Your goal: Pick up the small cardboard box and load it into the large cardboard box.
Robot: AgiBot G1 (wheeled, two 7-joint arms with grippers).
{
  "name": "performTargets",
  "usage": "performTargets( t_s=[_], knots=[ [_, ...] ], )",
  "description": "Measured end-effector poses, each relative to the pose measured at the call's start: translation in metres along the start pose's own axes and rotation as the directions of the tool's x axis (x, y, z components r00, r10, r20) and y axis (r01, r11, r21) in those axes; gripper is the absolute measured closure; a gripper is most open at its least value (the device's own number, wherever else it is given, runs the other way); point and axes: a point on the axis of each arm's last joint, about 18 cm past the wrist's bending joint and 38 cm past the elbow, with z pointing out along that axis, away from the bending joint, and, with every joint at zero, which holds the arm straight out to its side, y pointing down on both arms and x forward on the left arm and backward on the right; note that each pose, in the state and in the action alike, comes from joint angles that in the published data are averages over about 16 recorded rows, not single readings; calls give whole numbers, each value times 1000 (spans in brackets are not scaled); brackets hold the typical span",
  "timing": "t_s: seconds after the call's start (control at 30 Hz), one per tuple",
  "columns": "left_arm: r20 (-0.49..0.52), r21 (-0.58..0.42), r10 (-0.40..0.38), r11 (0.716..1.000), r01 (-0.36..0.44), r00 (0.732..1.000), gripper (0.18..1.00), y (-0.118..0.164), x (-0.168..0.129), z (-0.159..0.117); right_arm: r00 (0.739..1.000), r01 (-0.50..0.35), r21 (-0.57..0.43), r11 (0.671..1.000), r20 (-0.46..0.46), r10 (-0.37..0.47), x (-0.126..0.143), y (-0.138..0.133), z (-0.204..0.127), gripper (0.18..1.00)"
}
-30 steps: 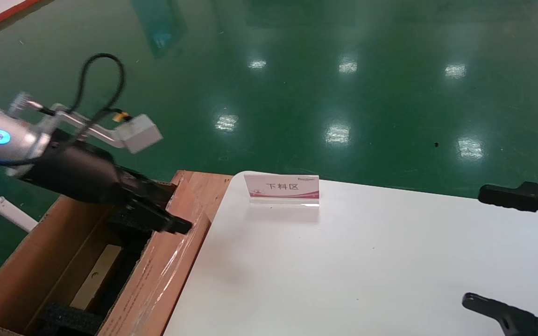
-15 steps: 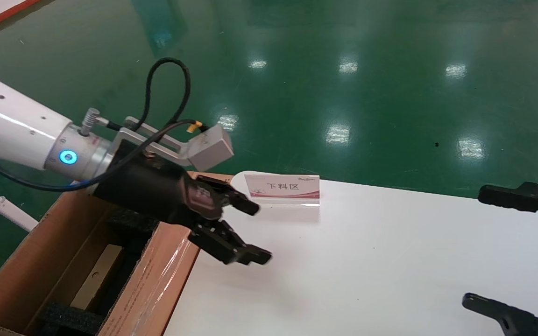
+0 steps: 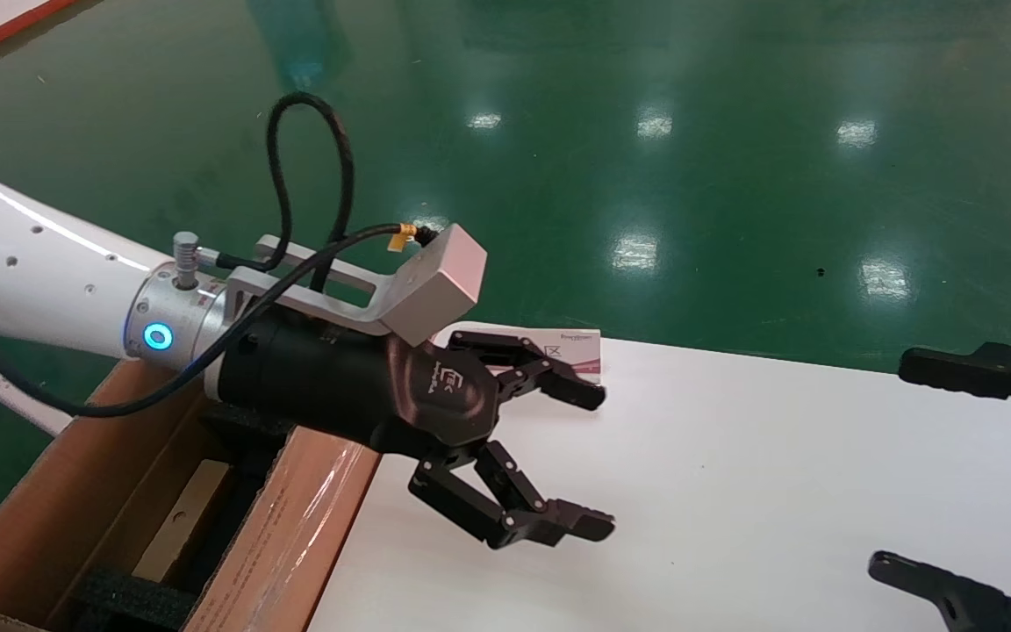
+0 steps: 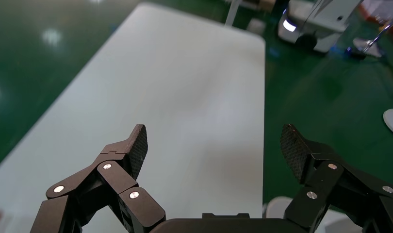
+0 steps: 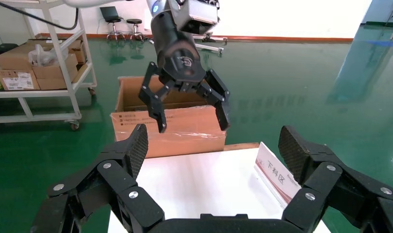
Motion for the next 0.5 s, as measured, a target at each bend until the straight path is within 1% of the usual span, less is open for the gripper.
performTargets(
  t_s=[0.1,0.23,0.5],
  knots=[
    [-13,60,41,997,-40,999,184,-1,5,1,1000,0,0,1000,0,0,0,0,0,178],
    [-15,139,94,986,-91,995,184,-1,12,-1,1000,0,0,1000,0,0,0,0,0,178],
    [29,277,186,943,-187,982,184,4,25,-13,1000,0,0,1000,0,0,0,0,0,178]
  ],
)
